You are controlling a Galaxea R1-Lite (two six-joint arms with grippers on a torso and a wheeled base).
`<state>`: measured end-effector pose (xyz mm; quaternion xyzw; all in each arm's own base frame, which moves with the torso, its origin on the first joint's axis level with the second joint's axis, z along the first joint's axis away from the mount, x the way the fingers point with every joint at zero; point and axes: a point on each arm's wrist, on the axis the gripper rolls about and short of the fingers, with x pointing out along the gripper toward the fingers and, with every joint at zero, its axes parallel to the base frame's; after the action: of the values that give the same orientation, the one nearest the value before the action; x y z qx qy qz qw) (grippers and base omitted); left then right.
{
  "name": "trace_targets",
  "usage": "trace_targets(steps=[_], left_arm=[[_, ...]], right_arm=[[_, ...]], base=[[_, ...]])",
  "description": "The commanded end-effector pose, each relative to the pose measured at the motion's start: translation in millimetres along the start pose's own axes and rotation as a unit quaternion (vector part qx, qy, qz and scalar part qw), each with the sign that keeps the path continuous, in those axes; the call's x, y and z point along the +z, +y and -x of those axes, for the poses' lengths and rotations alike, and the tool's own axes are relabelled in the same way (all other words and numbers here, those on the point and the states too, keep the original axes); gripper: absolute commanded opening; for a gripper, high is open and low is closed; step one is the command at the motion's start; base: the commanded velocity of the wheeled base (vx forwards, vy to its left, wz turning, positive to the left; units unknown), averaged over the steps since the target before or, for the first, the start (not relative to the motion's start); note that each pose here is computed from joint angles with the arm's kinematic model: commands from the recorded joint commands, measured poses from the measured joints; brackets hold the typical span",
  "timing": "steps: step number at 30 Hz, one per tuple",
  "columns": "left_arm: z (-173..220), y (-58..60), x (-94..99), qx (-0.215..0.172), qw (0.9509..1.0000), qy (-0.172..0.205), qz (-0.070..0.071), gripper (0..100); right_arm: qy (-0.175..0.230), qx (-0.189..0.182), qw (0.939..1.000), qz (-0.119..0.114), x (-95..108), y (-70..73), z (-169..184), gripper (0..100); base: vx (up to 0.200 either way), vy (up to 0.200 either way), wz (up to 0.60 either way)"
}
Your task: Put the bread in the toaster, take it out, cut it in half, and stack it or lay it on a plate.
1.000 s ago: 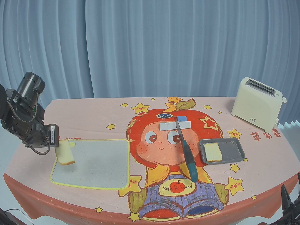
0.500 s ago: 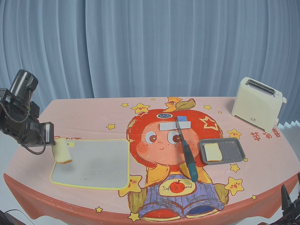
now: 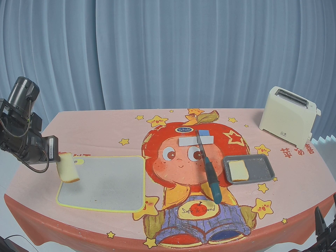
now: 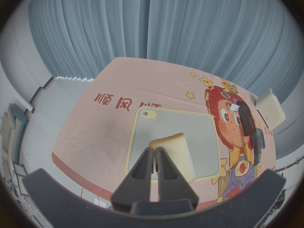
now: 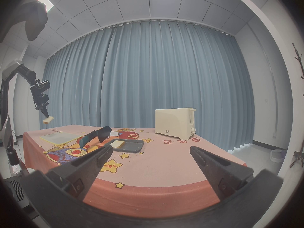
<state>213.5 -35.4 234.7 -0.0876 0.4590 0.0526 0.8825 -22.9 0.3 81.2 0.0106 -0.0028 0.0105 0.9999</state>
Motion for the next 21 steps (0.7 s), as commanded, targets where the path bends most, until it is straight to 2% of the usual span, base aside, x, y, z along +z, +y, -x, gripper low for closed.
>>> trace_targets(steps=[1,21], left_arm=[[0.3,-0.1,0.2,0.000,1.0000,-0.001,0.000,0],[1.0,-0.1,-0.4,0.000,1.0000,-0.002,-0.002,0]], right_arm=[[0.001,0.000,1.0000,0.000,-5.2,-0.1,0.0,100],[0.001,0.000,1.0000,0.000,-5.2,-0.1,0.0,100]], base=[[0.000,-0.200,0.00],[0.000,-0.200,0.00]])
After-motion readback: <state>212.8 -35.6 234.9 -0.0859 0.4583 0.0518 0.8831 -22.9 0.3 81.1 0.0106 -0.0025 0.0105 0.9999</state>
